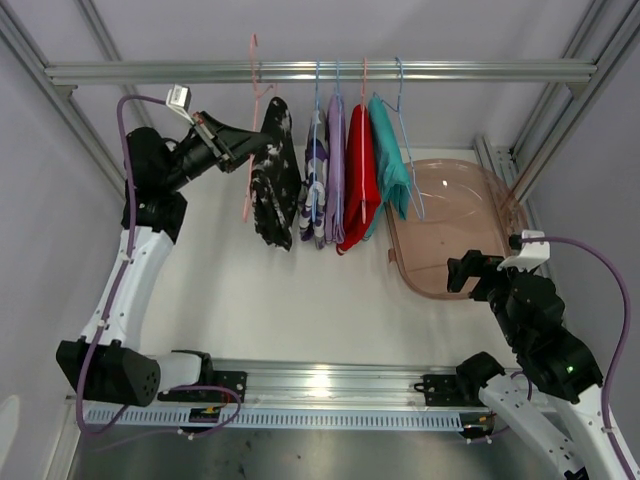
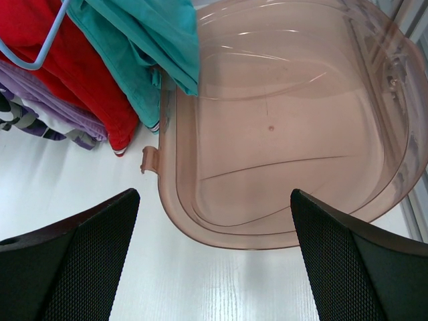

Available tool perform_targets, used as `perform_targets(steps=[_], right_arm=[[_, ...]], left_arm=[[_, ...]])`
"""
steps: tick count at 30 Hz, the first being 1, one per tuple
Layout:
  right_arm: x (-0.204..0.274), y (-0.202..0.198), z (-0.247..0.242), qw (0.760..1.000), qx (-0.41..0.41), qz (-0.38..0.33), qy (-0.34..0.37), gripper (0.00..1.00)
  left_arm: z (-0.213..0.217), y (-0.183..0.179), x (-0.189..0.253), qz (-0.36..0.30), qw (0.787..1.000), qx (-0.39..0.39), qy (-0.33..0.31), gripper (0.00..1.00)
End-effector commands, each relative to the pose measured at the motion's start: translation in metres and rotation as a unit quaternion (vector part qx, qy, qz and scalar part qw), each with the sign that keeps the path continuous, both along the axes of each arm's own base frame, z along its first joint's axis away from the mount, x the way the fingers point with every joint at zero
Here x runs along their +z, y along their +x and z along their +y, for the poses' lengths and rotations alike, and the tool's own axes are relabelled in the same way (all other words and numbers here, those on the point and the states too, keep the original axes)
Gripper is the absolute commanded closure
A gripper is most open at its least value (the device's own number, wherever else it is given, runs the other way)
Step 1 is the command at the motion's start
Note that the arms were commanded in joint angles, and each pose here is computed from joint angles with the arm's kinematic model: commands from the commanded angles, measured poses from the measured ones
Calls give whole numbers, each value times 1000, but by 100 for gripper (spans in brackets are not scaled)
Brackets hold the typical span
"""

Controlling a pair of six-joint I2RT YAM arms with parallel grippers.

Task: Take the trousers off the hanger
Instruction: Pick up the hanger from the clothesline.

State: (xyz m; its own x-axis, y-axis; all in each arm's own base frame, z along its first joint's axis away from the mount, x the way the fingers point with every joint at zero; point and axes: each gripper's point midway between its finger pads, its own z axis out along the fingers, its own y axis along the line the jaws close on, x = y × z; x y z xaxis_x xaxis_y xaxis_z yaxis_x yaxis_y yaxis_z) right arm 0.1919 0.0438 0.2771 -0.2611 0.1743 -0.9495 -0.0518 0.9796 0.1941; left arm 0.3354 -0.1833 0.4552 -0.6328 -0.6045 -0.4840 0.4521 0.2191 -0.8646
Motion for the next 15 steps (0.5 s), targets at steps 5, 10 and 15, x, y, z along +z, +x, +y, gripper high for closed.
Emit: perform_targets(steps=[5,10,15], right_arm=[[16,0,3,1000,10,-16,5,1],[29,-5,12,999,46,-28,2,1],[55,-9,22,996,85,-41,-2,1]], left_arm=[[15,-55,53,-157,986,42,39,100],[26,-82,38,-179,978,85,67,100],[43,-92,18,-181,968,144,93,100]])
